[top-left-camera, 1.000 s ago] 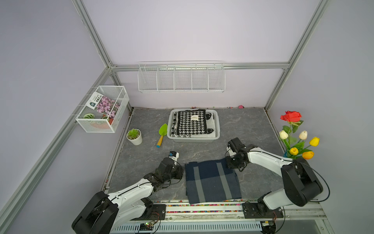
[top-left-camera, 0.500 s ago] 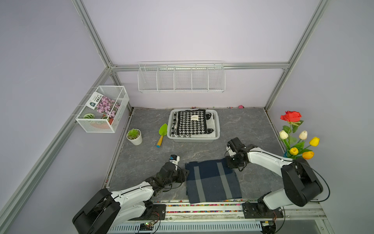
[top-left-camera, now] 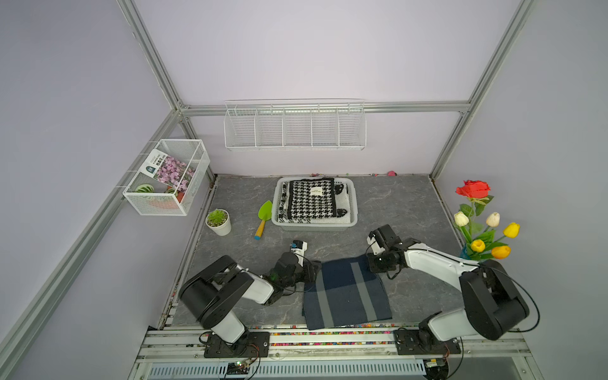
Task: Put the folded scarf in the basket
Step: Pick up the scarf at the center of the board, then place the scarf in the basket, then reset both arms
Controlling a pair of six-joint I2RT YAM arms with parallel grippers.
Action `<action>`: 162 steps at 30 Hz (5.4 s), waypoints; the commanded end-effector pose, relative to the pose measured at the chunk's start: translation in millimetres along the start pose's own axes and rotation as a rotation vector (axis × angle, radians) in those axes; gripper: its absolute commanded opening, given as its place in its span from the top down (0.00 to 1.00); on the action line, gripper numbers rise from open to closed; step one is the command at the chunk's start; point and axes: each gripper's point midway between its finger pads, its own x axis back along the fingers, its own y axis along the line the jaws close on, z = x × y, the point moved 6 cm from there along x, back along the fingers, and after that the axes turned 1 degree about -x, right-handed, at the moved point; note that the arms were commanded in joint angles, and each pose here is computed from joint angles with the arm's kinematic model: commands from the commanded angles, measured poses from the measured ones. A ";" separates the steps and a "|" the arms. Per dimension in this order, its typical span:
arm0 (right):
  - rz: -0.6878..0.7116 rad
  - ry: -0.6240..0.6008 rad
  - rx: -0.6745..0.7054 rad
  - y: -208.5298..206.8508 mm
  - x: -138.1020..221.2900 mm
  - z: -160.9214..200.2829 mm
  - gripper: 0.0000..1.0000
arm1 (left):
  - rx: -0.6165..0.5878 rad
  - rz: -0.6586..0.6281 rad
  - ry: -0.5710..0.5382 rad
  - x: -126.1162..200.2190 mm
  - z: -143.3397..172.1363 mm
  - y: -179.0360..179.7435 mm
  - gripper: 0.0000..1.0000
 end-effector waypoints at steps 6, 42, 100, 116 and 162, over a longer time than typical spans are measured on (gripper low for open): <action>-0.044 -0.042 0.044 4.8 6.7 6.8 1.00 | 0.020 -0.057 0.237 -6.5 36.4 15.0 1.00; -0.466 -0.539 0.241 145.5 185.8 -189.7 1.00 | -0.179 -0.239 -0.281 120.3 -286.2 -57.0 1.00; -0.192 -0.397 0.011 22.2 25.0 -299.3 0.65 | -0.017 -0.198 -0.174 10.8 -325.6 92.8 0.36; -0.082 -0.481 0.042 24.0 58.5 -281.8 0.56 | -0.027 -0.279 -0.208 44.1 -319.4 77.0 0.00; 0.475 -0.985 0.162 -94.3 71.8 -68.6 0.02 | -0.353 -0.935 -0.630 178.2 -154.3 124.6 0.00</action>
